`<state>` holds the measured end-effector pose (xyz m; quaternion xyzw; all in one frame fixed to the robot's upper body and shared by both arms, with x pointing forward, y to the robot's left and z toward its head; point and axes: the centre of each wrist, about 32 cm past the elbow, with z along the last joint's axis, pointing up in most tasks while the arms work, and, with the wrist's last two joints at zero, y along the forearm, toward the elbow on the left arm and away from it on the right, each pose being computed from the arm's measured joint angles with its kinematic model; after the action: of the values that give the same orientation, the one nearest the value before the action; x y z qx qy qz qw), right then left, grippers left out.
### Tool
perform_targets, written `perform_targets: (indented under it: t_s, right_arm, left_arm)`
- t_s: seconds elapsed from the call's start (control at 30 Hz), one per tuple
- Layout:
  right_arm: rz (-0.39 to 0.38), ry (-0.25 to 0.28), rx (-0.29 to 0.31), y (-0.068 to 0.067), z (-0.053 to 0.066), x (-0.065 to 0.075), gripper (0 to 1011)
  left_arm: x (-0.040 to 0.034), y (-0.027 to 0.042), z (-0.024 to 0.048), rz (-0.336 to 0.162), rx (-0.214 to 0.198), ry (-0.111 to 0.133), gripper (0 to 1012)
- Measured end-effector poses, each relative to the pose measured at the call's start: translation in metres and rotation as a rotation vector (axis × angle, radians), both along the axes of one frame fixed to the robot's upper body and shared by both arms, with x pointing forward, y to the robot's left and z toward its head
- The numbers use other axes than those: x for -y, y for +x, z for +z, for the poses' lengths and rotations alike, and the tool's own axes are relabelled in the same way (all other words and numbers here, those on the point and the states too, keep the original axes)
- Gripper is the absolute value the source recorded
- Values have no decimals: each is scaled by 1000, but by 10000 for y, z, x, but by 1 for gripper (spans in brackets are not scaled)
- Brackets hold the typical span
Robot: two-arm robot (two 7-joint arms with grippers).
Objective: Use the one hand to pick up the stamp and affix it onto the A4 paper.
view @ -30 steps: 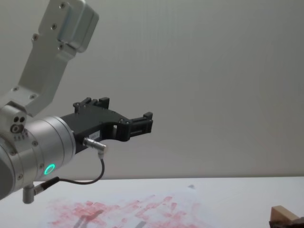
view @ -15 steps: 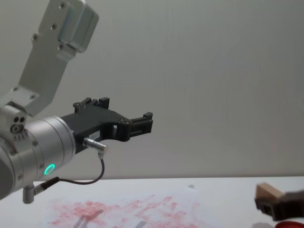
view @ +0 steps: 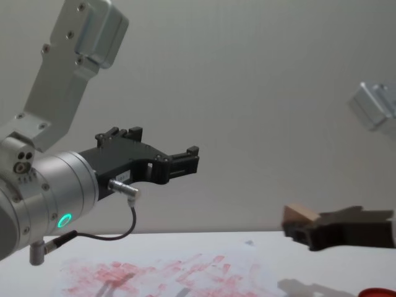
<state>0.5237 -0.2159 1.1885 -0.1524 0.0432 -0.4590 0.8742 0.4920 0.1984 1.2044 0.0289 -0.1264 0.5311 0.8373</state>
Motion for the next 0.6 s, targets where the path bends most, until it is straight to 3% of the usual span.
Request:
perform_targets:
  t_s: [0.3, 0.6]
  right_arm:
    - [111, 42, -38, 247, -22, -92, 219]
    - [198, 77, -135, 473, -106, -192, 219]
  left_arm:
    - [0, 0, 0, 0, 0, 0, 1001]
    - [0, 0, 0, 0, 0, 0, 1001]
